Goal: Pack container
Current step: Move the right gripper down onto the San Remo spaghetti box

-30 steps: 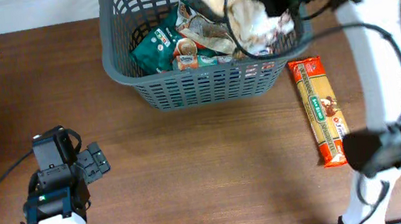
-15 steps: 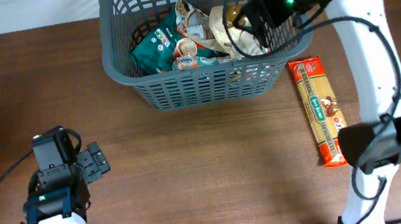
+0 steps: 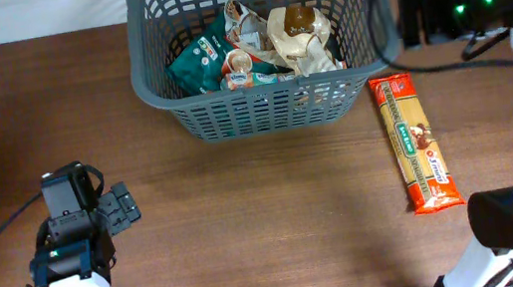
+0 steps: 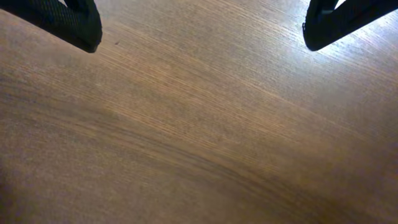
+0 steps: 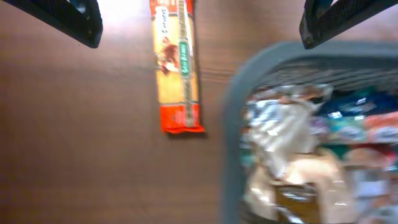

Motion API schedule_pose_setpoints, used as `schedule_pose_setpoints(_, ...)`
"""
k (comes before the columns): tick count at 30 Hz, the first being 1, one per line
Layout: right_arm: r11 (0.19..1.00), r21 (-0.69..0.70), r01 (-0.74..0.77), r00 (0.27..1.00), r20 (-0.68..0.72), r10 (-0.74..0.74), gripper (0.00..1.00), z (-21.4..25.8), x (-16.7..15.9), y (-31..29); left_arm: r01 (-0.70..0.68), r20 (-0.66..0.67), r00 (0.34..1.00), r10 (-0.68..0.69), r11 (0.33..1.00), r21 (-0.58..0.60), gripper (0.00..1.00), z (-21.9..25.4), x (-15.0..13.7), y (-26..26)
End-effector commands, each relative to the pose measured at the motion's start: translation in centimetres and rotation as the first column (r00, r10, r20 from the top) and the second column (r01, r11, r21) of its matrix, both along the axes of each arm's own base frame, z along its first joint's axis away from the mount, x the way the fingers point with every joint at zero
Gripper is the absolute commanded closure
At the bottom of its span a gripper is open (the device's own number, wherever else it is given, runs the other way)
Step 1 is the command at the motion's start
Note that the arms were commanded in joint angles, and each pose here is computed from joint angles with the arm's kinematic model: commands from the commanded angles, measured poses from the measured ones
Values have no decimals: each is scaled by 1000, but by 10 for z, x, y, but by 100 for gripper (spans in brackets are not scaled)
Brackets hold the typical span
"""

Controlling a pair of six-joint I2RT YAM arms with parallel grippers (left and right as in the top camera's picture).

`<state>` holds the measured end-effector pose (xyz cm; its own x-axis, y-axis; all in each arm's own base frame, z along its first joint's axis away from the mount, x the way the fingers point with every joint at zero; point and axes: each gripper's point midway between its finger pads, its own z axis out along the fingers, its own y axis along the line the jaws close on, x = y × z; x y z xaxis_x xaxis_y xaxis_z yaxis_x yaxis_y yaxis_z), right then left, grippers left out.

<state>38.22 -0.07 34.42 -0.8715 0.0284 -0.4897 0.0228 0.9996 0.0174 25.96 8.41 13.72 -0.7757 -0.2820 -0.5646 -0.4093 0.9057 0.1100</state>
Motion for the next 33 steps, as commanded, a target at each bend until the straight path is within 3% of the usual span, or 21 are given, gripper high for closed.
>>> schedule_pose_setpoints(1,997,26,71,995,-76,-69,1,-21,0,-14,-8,5,1000,8,1000,-14,1,-2,0,0)
schedule_pose_setpoints(7,1000,-2,25,960,-279,-25,1,-78,-15,-24,-8,5,1000,8,1000,-14,1,-2,0,0)
schedule_pose_setpoints(14,997,-43,63,848,-524,-76,1,-152,-50,-51,-8,6,1000,8,1000,-13,1,-2,1,0)
schedule_pose_setpoints(20,994,-15,105,803,-588,-94,1,-191,-64,-65,-8,6,1000,8,1000,-13,1,-2,1,0)
schedule_pose_setpoints(33,967,221,-129,751,-614,241,1,-277,-91,-32,-8,10,1000,8,1000,-13,1,-1,1,0)
